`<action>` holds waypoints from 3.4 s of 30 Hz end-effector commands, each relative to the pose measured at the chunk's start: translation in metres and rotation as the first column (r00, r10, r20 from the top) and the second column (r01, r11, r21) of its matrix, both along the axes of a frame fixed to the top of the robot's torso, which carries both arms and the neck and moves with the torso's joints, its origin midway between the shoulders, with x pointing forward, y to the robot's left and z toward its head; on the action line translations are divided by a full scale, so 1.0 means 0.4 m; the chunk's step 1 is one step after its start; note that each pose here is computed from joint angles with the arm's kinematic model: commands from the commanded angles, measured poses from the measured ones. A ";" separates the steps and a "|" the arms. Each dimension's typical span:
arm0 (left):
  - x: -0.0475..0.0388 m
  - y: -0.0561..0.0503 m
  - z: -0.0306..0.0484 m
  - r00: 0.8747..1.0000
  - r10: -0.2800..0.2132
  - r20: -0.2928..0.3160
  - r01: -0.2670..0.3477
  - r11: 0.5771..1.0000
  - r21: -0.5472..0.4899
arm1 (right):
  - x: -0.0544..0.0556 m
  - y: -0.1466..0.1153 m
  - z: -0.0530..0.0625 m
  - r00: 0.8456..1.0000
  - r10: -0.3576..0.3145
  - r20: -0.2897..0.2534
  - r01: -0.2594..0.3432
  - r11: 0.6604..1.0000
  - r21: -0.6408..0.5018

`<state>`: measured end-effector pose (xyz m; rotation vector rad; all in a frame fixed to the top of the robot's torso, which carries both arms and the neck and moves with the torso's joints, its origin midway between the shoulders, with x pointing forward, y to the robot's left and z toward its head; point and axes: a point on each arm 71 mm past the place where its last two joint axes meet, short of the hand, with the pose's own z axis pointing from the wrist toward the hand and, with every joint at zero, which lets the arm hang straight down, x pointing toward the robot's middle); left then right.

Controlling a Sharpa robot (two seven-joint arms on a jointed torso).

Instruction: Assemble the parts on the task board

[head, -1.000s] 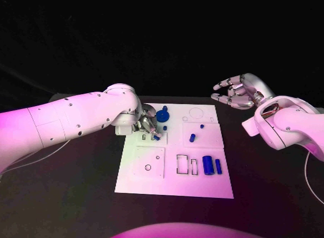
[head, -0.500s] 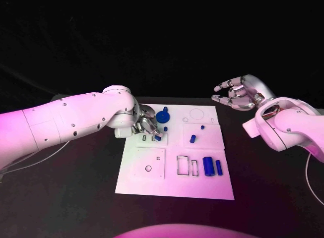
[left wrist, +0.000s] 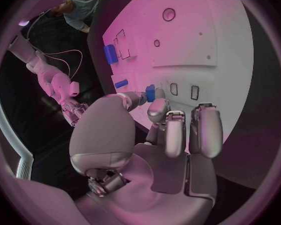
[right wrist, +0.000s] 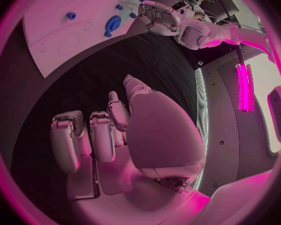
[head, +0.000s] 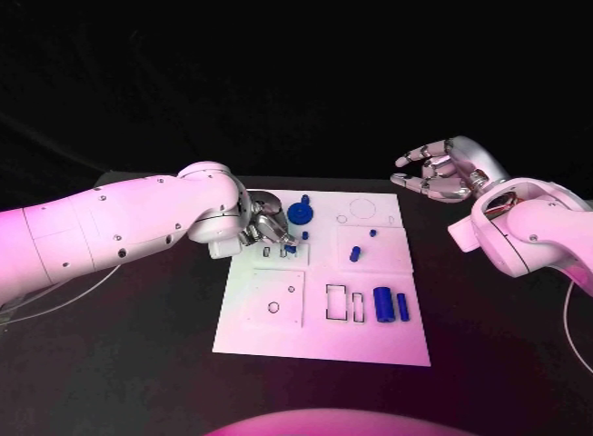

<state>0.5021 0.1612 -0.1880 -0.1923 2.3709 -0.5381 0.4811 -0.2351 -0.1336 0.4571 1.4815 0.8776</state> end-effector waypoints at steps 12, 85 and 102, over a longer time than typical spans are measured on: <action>-0.008 0.012 -0.018 0.988 -0.001 0.156 -0.010 0.997 0.070 | 0.000 -0.007 0.000 1.000 0.008 0.010 -0.008 1.000 -0.004; -0.009 0.005 -0.049 0.992 -0.083 0.095 0.065 0.982 0.178 | -0.001 -0.009 -0.001 1.000 0.005 0.017 -0.005 1.000 0.006; 0.001 -0.010 -0.054 0.992 -0.082 0.100 0.063 0.981 0.182 | -0.003 -0.010 -0.001 1.000 0.005 0.017 -0.005 1.000 0.007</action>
